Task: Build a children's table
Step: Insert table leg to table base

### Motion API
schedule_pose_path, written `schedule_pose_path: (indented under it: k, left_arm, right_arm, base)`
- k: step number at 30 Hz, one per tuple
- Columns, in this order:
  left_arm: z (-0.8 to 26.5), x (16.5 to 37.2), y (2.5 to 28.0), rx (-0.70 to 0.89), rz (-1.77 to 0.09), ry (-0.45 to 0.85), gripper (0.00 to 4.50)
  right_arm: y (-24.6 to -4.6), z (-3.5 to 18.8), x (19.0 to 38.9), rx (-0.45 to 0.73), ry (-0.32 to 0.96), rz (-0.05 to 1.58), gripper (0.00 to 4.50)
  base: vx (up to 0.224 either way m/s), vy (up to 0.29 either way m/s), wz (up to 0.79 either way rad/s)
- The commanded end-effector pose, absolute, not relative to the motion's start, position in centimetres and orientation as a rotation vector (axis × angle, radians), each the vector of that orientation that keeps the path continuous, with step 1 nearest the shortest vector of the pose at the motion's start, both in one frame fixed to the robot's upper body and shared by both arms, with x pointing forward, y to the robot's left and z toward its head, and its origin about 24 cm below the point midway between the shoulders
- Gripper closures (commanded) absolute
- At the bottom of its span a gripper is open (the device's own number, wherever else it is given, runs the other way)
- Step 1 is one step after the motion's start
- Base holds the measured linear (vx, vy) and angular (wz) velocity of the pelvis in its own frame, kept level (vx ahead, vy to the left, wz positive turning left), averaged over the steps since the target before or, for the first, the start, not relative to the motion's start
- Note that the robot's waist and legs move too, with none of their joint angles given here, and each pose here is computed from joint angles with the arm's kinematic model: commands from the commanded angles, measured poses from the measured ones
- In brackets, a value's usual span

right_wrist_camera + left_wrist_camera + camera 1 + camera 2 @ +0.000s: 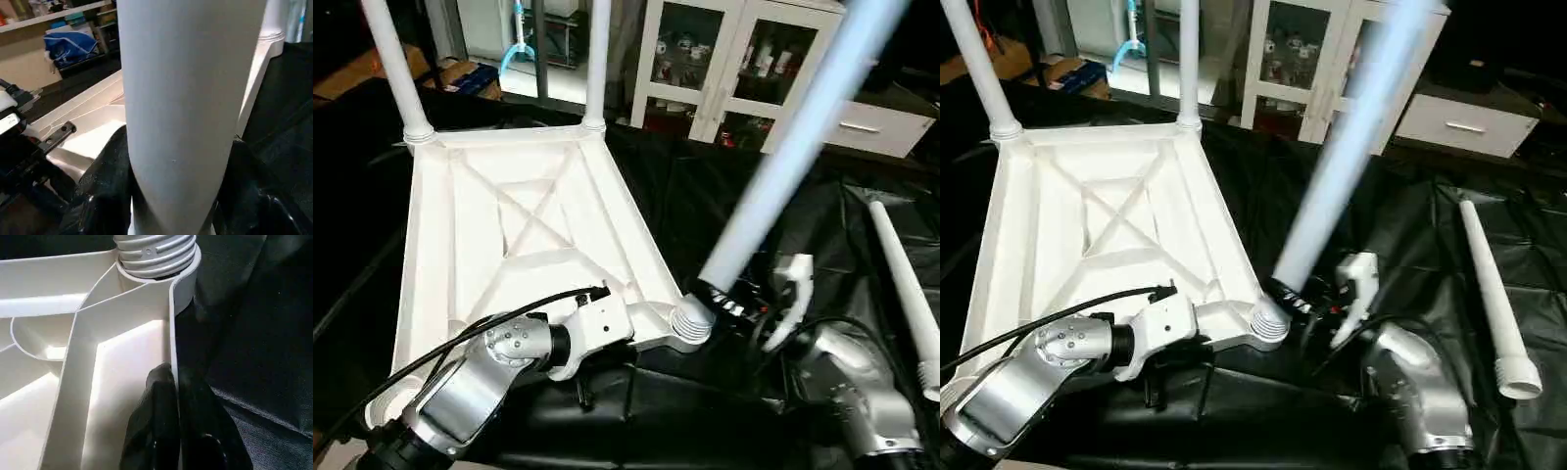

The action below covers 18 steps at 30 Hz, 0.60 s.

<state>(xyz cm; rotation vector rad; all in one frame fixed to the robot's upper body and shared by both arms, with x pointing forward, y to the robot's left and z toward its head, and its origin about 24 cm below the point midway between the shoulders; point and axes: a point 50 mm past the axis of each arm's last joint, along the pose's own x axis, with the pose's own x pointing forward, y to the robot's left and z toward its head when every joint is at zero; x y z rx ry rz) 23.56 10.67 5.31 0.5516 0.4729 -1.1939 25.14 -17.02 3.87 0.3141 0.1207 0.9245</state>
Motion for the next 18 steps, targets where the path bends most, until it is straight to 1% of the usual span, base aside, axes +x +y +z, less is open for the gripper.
schedule_pose_path:
  k: [1,2,3,4,9,10,12,18]
  left_arm:
    - [3.82,23.43,11.40,0.538,-1.158,0.550,4.46]
    - [3.82,23.43,11.41,0.539,-1.158,0.550,4.46]
    - [3.82,23.44,11.41,0.540,-1.158,0.549,4.46]
    - [3.82,23.45,11.40,0.540,-1.159,0.548,4.46]
    - [3.81,23.47,11.38,0.538,-1.161,0.547,4.46]
    - [3.81,23.47,11.38,0.538,-1.162,0.548,4.46]
    - [3.80,23.49,11.39,0.538,-1.163,0.549,4.46]
    - [3.81,23.48,11.42,0.540,-1.166,0.551,4.50]
  right_arm:
    - [-18.56,-2.13,21.86,0.270,0.497,0.885,2.64]
    - [-18.61,-2.24,21.70,0.209,0.505,0.914,2.64]
    - [-18.54,-2.35,21.63,0.121,0.500,0.942,2.64]
    - [-18.32,-2.31,21.62,0.076,0.492,0.964,2.64]
    - [-17.69,-2.04,21.98,0.032,0.467,0.973,2.64]
    - [-17.63,-2.11,22.06,0.001,0.472,0.973,2.64]
    - [-17.63,-2.25,22.06,-0.015,0.484,0.975,2.64]
    - [-17.80,-2.94,21.86,0.004,0.507,0.964,2.66]
  base:
    - [0.000,0.000,0.00]
    - [0.000,0.000,0.00]
    - [0.000,0.000,0.00]
    - [0.000,0.000,0.00]
    - [0.000,0.000,0.00]
    - [0.000,0.000,0.00]
    - [0.000,0.000,0.00]
    - [0.000,0.000,0.00]
